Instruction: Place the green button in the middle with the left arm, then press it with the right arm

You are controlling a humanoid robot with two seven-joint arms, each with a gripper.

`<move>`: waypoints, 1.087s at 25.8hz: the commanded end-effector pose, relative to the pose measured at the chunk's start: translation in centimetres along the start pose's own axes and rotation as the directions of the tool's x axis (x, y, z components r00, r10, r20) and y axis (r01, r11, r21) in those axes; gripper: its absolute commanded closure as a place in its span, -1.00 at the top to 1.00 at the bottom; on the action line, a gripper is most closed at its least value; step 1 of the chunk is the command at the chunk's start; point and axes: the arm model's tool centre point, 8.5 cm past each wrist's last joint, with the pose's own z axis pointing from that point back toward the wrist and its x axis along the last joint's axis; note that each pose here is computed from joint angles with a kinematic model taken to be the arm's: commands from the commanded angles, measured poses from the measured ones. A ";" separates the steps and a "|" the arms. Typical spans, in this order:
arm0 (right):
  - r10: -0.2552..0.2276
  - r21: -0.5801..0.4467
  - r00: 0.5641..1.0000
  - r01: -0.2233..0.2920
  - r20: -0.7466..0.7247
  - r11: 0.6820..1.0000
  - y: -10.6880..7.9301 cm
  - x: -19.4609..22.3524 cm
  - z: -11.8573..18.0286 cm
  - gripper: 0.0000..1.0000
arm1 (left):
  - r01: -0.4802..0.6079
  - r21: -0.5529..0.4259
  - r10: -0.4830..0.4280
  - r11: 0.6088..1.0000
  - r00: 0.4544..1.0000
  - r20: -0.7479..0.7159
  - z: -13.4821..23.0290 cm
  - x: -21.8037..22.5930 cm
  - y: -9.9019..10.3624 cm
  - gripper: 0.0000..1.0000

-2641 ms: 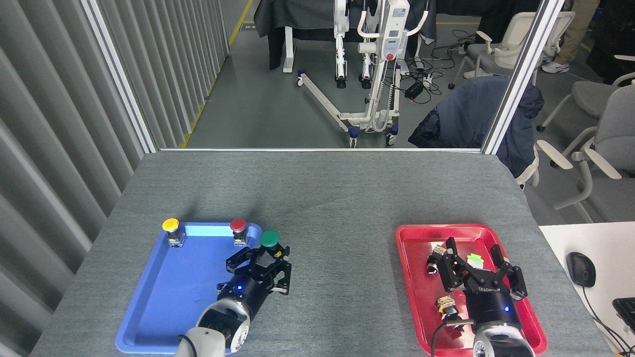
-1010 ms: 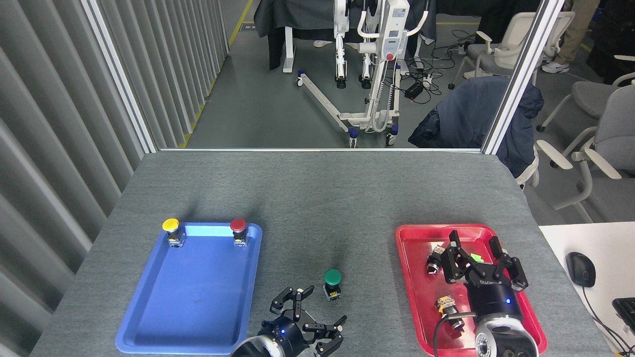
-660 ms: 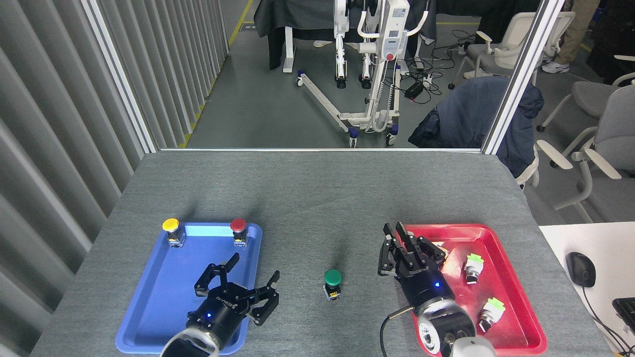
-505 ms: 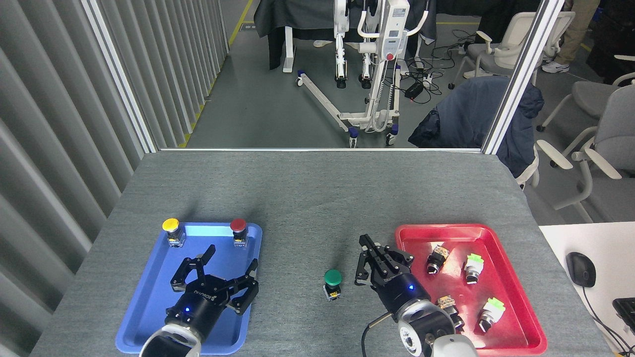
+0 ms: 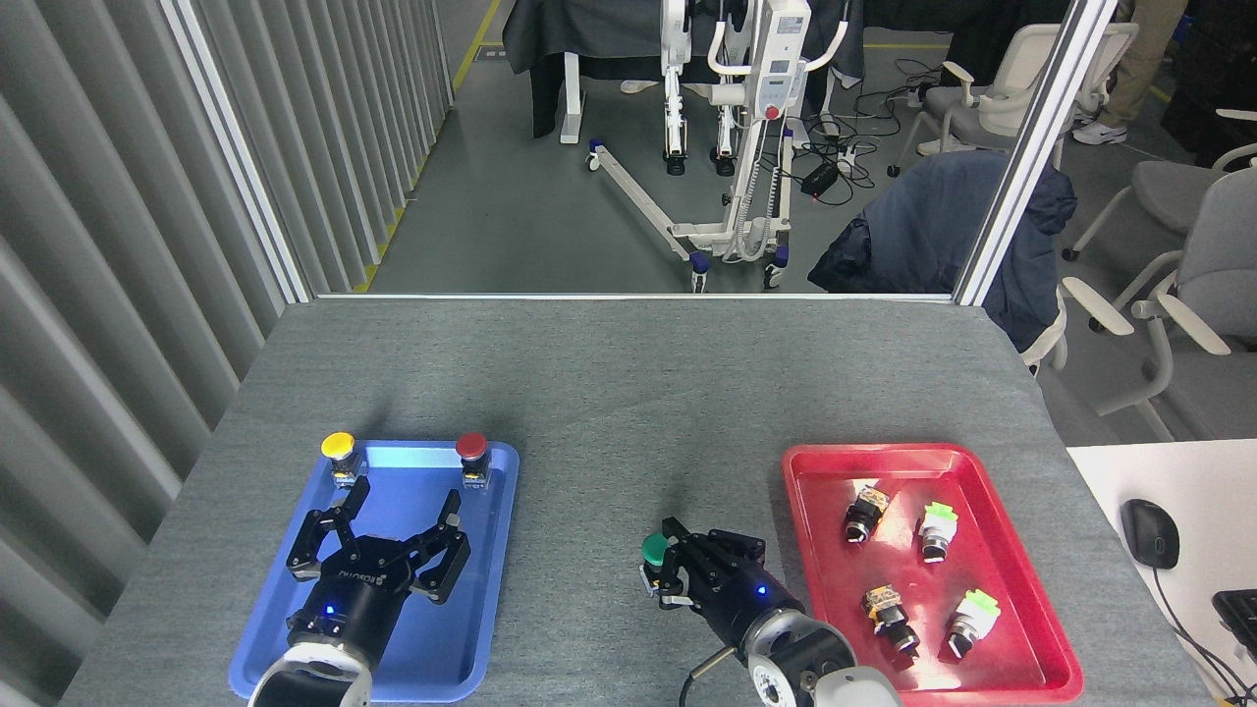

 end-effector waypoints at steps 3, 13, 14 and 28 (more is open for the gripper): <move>0.004 0.013 1.000 -0.005 0.017 1.000 0.4 0.6 -0.2 -1.00 | -0.005 0.005 0.005 1.000 1.000 -0.019 0.0 0.0 0.1 0.97; -0.001 0.072 1.000 -0.001 0.025 0.997 2.5 0.8 -0.2 -1.00 | 0.002 0.053 -0.001 0.999 1.000 -0.020 0.1 -0.2 0.6 0.97; -0.002 0.073 1.000 0.000 0.025 0.997 2.5 0.8 -0.2 -1.00 | 0.002 0.053 -0.001 0.999 1.000 -0.020 0.1 -0.2 0.6 0.97; -0.109 -0.486 0.986 0.034 -0.127 0.873 -6.8 -2.1 1.8 1.00 | -0.003 0.055 0.004 0.998 1.000 -0.014 0.0 0.0 0.6 0.97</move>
